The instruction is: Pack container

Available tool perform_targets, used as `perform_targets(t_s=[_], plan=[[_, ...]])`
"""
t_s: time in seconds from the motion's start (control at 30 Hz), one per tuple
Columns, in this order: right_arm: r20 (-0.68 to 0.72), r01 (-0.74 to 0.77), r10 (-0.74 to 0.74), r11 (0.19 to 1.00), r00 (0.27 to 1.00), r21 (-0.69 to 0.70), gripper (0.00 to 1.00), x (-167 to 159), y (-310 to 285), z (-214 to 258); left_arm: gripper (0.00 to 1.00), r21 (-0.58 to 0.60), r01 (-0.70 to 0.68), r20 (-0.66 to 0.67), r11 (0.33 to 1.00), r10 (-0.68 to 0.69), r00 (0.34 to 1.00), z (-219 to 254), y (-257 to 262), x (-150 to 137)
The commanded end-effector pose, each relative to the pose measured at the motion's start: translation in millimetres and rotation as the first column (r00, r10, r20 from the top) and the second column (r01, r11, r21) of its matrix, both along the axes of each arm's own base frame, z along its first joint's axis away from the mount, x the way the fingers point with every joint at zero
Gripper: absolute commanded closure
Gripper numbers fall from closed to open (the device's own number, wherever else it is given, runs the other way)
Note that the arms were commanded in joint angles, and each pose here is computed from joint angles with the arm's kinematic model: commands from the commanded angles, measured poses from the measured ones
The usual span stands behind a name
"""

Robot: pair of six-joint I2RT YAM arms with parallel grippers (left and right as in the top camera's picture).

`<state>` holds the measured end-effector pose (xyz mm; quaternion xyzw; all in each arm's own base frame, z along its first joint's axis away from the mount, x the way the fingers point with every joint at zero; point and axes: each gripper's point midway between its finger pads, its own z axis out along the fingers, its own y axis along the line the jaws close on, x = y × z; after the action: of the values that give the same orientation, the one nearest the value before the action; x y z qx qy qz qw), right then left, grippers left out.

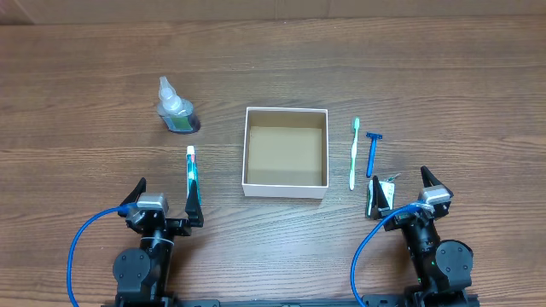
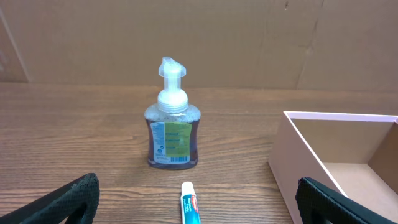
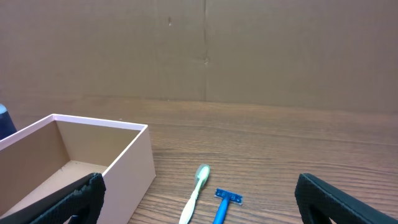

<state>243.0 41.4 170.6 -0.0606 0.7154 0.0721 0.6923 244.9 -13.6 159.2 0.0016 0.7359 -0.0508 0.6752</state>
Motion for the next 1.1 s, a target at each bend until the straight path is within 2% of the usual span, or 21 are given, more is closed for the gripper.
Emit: perform_targets(t_s=[0.0, 0.6, 0.63, 0.7, 0.77, 0.83, 0.97, 1.07], plan=[[0.011, 0.013, -0.013, 1.000, 1.000, -0.003, 0.00, 0, -3, 0, 0.00, 0.023, -0.008, 0.003, 1.000, 0.008, 1.000, -2, 2, 0], [0.010, 0.013, -0.013, 1.000, 1.000, -0.003, 0.00, 0, -3, 0, 0.00, 0.018, 0.002, 0.008, 1.000, -0.002, 1.000, -1, 0, 0], [0.010, 0.013, -0.013, 1.000, 1.000, -0.003, 0.00, 0, -3, 0, 0.00, -0.010, 0.033, 0.007, 0.999, -0.032, 0.999, 0, -5, 0], [0.011, 0.013, -0.013, 1.000, 1.000, -0.003, 0.00, 0, -3, 0, 0.00, -0.172, 0.149, 0.004, 0.974, -0.150, 0.989, 2, -27, -4], [0.011, 0.013, -0.013, 1.000, 1.000, -0.003, 0.00, 0, -3, 0, 0.00, -0.276, 0.175, -0.002, 0.945, -0.183, 0.983, 3, -34, -6], [0.011, 0.013, -0.013, 1.000, 1.000, -0.003, 0.00, 0, -3, 0, 0.00, -0.415, 0.204, -0.007, 0.887, -0.227, 0.974, 5, -43, -8], [0.010, 0.013, -0.013, 1.000, 1.000, -0.003, 0.00, 0, -3, 0, 0.00, -0.444, 0.274, 0.007, 0.853, -0.303, 0.953, 12, -55, -14], [0.011, 0.013, -0.013, 1.000, 1.000, -0.003, 0.00, 0, -3, 0, 0.00, -0.417, 0.291, 0.039, 0.861, -0.303, 0.952, 39, -55, -20]])
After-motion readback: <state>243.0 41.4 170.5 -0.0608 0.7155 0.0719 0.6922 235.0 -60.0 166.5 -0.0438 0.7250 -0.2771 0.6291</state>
